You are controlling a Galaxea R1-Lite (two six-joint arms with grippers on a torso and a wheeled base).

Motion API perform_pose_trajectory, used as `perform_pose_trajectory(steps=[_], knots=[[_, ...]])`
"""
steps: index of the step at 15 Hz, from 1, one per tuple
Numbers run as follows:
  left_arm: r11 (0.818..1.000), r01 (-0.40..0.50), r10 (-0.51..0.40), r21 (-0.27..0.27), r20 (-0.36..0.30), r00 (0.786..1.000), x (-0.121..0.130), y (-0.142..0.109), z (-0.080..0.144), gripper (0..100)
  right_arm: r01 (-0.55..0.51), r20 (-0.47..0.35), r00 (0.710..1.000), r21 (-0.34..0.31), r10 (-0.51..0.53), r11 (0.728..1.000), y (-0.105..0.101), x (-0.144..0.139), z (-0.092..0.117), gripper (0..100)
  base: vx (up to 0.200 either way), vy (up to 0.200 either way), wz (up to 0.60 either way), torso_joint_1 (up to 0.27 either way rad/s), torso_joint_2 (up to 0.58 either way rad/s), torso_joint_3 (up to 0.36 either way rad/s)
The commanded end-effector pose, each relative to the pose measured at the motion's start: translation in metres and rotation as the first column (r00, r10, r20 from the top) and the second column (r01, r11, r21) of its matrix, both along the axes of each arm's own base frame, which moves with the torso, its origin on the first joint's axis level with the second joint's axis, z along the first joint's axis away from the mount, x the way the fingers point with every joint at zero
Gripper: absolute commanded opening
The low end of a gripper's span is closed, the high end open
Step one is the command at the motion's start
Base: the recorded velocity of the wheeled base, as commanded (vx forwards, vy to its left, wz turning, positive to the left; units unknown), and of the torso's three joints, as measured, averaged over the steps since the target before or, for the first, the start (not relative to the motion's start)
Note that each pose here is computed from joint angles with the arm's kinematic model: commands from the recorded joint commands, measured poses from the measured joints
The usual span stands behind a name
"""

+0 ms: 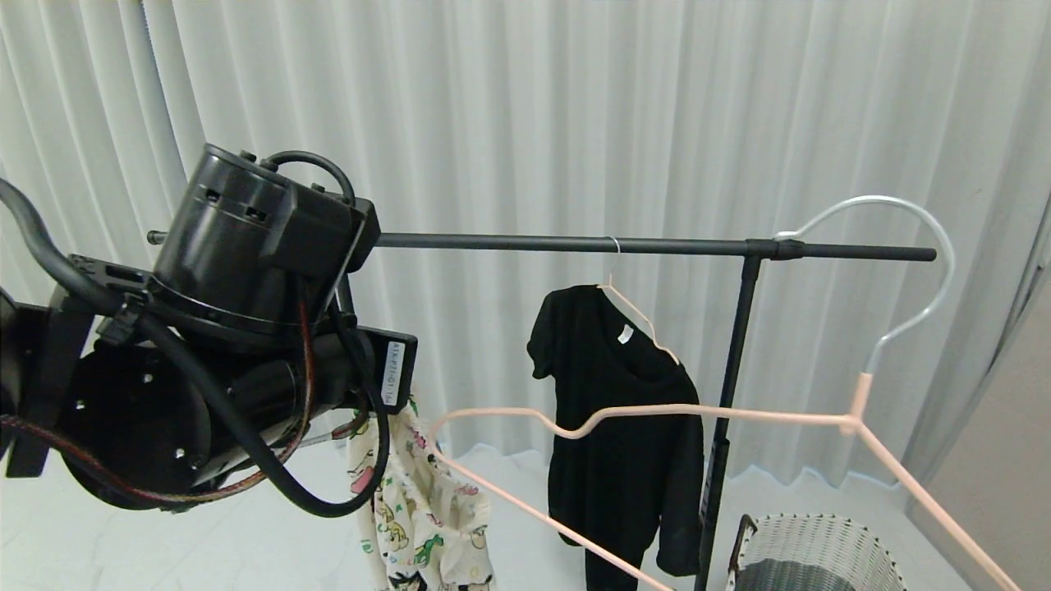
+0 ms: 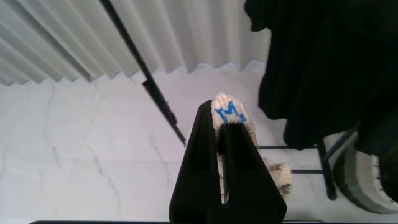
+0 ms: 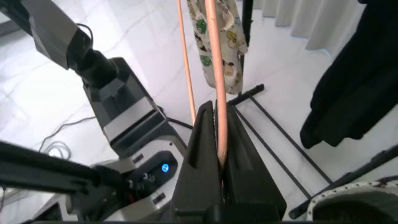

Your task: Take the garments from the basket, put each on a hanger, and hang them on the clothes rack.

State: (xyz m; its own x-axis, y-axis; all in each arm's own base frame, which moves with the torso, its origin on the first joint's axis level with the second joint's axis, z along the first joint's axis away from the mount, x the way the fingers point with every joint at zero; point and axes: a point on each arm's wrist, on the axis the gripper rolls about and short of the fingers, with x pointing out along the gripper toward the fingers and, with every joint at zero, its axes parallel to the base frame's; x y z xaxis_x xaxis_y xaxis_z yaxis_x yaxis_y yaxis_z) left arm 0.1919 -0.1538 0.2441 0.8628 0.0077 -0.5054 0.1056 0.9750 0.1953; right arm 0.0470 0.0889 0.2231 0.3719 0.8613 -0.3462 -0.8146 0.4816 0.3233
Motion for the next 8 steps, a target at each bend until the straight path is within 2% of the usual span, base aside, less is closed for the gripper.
perform_pose_trajectory(steps=[1,4,8], knots=[[0.999,0.026,-0.026,-0.018,0.003,1.0,-0.003,-0.008,0.002,0,-0.001,-0.034,0.999,-0.05,0.0,0.999,0.028,0.015,-0.013,0,0.0,0.0,0.0,0.0,0.0,0.0],[0.997,0.06,-0.06,-0.052,0.003,0.998,-0.006,-0.008,0.007,0,0.01,-0.035,0.999,-0.061,-0.012,0.998,0.047,0.026,-0.03,0,0.0,0.0,0.0,0.0,0.0,0.0],[0.997,0.063,-0.063,-0.053,0.002,0.998,-0.007,-0.008,0.006,0,0.067,-0.017,0.998,-0.049,-0.067,0.997,0.058,0.034,-0.033,0,0.0,0.0,0.0,0.0,0.0,0.0]])
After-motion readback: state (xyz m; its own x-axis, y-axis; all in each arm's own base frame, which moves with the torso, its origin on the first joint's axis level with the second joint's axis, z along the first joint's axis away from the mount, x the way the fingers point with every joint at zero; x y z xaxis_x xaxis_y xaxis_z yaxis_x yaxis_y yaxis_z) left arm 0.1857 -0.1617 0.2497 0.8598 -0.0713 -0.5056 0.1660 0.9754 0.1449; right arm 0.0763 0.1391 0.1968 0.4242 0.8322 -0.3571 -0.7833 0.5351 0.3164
